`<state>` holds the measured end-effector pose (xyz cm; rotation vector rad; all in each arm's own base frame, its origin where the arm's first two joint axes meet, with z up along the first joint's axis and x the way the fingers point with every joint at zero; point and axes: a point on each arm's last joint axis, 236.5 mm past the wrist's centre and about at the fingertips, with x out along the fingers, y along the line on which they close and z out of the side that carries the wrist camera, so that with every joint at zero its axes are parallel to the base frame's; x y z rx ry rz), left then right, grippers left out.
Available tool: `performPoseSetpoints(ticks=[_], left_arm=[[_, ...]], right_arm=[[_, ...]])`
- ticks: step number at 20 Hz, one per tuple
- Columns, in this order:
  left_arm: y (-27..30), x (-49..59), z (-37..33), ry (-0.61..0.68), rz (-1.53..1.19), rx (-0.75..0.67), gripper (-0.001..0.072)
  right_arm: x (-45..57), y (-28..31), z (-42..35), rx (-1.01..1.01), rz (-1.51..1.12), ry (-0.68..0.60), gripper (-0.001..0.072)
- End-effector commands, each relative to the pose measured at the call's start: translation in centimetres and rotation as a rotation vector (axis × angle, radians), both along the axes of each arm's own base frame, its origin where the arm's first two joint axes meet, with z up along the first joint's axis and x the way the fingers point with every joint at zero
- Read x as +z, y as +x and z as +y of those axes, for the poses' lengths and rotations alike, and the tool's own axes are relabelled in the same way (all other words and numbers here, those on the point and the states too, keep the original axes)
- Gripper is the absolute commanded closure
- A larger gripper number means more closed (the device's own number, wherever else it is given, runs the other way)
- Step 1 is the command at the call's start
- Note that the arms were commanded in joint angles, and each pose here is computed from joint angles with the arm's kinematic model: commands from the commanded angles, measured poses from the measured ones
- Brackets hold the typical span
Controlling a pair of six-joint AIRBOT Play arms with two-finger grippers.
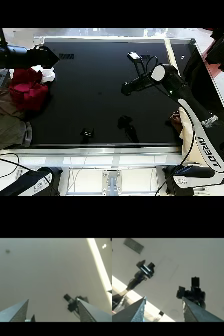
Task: Fold the shirts.
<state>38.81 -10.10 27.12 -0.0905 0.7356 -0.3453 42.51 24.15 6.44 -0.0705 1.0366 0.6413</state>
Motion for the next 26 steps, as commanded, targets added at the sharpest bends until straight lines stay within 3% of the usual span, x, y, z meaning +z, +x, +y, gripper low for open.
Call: performPoseSetpoints(ticks=[1,2,3,4,8,10,11,13,18,26], left_arm=[[0.4,-2.3,0.0,0.016,0.08,-0.009,0.0002],[1.0,-3.0,0.4,0.034,0.088,0.003,0.0063],[2.0,-3.7,1.7,0.086,0.081,0.039,0.0228],[3.5,-4.0,3.9,0.168,0.047,0.093,0.0347],[7.7,-0.6,15.7,0.637,-0.156,0.359,0.0335],[8.0,-1.0,21.4,0.758,-0.123,0.484,0.0323],[8.0,-2.4,23.8,0.749,-0.075,0.533,0.0245],[7.8,-5.9,28.2,0.67,0.021,0.665,0.0006],[8.0,-17.6,33.7,0.504,0.29,0.754,-0.0013],[8.1,-29.9,35.6,0.512,0.526,0.717,-0.0012]], right_arm=[[0.3,0.1,0.5,-0.009,0.001,0.029,0.0217],[0.4,0.1,0.6,-0.009,0.002,0.035,0.0217],[0.4,0.0,0.6,-0.009,0.003,0.034,0.0217],[0.4,0.0,0.6,-0.008,0.004,0.033,0.0217],[0.2,-0.3,0.5,-0.003,0.016,0.028,0.0216],[0.3,-0.1,0.5,-0.005,0.009,0.028,0.0216],[0.3,-0.1,0.5,-0.005,0.008,0.029,0.0215],[0.3,-0.1,0.5,-0.005,0.009,0.029,0.0215],[0.3,-0.1,0.6,-0.007,0.009,0.032,0.0215],[0.4,0.0,0.7,-0.009,0.007,0.038,0.0216]])
